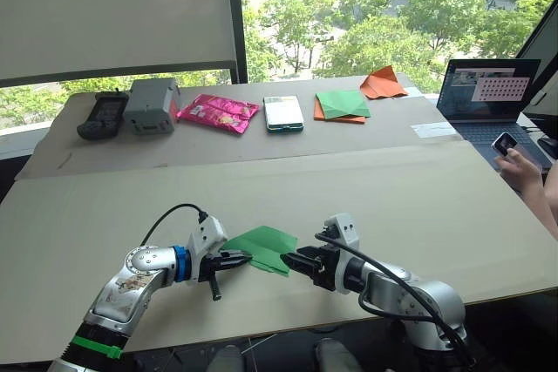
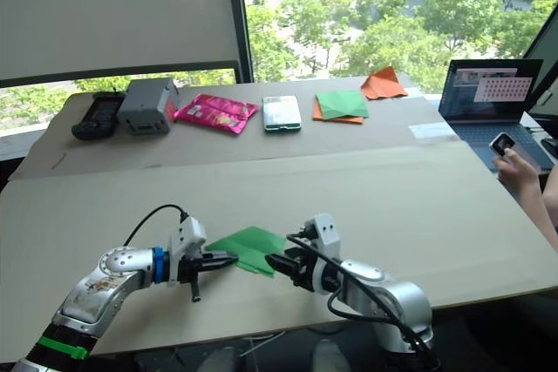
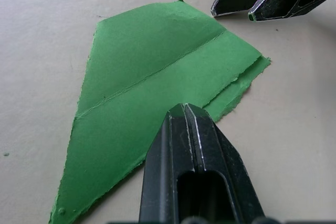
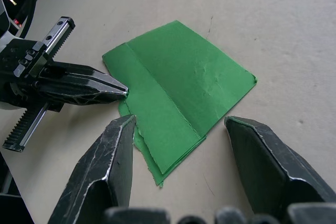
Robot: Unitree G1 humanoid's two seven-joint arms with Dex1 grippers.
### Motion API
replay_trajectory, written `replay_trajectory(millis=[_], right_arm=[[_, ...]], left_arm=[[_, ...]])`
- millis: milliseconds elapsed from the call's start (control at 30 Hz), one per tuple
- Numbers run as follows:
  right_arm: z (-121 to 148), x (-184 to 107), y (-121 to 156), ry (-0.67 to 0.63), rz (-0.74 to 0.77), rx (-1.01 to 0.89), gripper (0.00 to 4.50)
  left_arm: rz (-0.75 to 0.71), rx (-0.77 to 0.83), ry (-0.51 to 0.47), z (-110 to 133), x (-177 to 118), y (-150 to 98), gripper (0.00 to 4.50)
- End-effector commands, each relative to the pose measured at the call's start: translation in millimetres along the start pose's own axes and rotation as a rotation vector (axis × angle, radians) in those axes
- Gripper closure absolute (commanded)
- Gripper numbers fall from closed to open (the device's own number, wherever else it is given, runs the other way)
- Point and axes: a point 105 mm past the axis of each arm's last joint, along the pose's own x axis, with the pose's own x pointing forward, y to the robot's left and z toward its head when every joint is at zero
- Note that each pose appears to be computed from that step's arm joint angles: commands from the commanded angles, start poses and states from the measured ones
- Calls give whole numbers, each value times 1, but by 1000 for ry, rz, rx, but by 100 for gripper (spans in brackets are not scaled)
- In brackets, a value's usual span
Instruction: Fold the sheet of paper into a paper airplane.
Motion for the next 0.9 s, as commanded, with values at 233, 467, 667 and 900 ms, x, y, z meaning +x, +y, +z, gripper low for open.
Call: replay_trajectory(millis=[233, 467, 667, 900], right_arm=[[5, 3, 2, -29, 2, 25, 149], [9, 7, 3, -48, 2, 35, 149], [11, 15, 3, -61, 16, 61, 149], [18, 13, 3, -88, 11, 52, 149]], left_arm=[[10, 33, 159, -25, 6, -4, 450], [12, 29, 156, -24, 8, -6, 450], [20, 28, 163, -26, 5, -3, 450], [32, 32, 146, -22, 4, -1, 450]])
